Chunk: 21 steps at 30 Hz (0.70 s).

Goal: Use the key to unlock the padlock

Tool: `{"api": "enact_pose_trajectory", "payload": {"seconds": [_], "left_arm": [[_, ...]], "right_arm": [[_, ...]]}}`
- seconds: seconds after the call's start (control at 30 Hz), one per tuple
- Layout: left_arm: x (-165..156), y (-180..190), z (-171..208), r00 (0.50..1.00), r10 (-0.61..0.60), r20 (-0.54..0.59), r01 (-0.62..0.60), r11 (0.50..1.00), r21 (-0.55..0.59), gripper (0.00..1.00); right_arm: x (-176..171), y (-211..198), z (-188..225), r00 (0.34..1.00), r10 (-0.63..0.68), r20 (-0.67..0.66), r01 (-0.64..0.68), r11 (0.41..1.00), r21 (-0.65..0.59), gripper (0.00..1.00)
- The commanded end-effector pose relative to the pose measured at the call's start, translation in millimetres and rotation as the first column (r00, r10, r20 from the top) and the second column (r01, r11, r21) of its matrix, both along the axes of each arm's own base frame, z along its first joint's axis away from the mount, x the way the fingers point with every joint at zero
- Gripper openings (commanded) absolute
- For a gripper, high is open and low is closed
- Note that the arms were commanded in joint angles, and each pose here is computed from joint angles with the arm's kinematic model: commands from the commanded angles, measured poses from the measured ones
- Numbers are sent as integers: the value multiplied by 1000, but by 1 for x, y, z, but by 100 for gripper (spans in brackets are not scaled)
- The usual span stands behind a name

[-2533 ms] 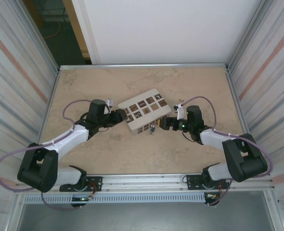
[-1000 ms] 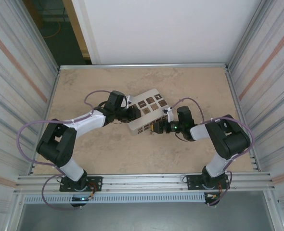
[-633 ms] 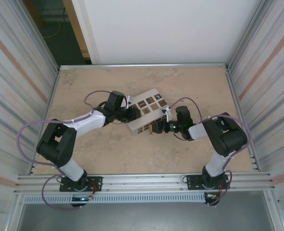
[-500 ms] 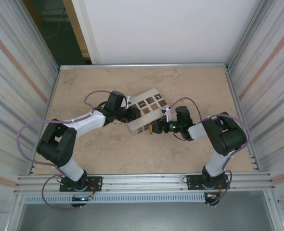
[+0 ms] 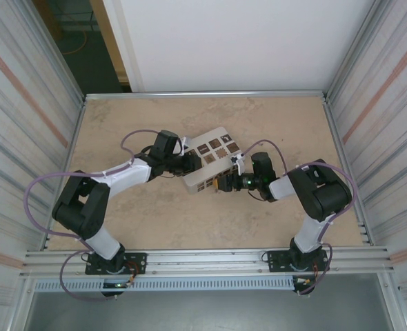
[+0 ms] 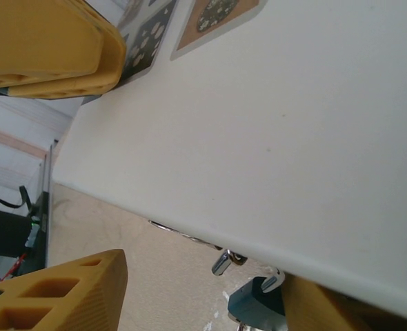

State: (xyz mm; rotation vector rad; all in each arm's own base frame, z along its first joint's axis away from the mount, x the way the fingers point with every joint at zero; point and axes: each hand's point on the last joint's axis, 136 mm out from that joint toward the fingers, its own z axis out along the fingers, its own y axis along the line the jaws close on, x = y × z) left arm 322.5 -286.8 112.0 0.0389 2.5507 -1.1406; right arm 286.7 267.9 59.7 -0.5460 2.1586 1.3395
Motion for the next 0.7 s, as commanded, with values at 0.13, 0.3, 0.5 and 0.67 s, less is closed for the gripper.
{"api": "enact_pose_trajectory", "payload": {"seconds": [0.13, 0.3, 0.5, 0.67], "left_arm": [[-20, 8, -32, 996, -21, -91, 27, 998, 61, 19], [-20, 8, -32, 996, -20, -89, 26, 998, 64, 18], [-21, 9, -32, 996, -19, -92, 26, 997, 66, 17], [-21, 9, -32, 996, -19, -92, 26, 997, 68, 16]], "right_arm": [[0, 5, 10, 998, 41, 56, -42, 999, 17, 53], [-1, 1, 6, 998, 33, 46, -32, 999, -8, 47], [-2, -3, 3, 999, 34, 37, -33, 999, -30, 41], [0, -4, 3, 999, 27, 34, -26, 999, -39, 32]]}}
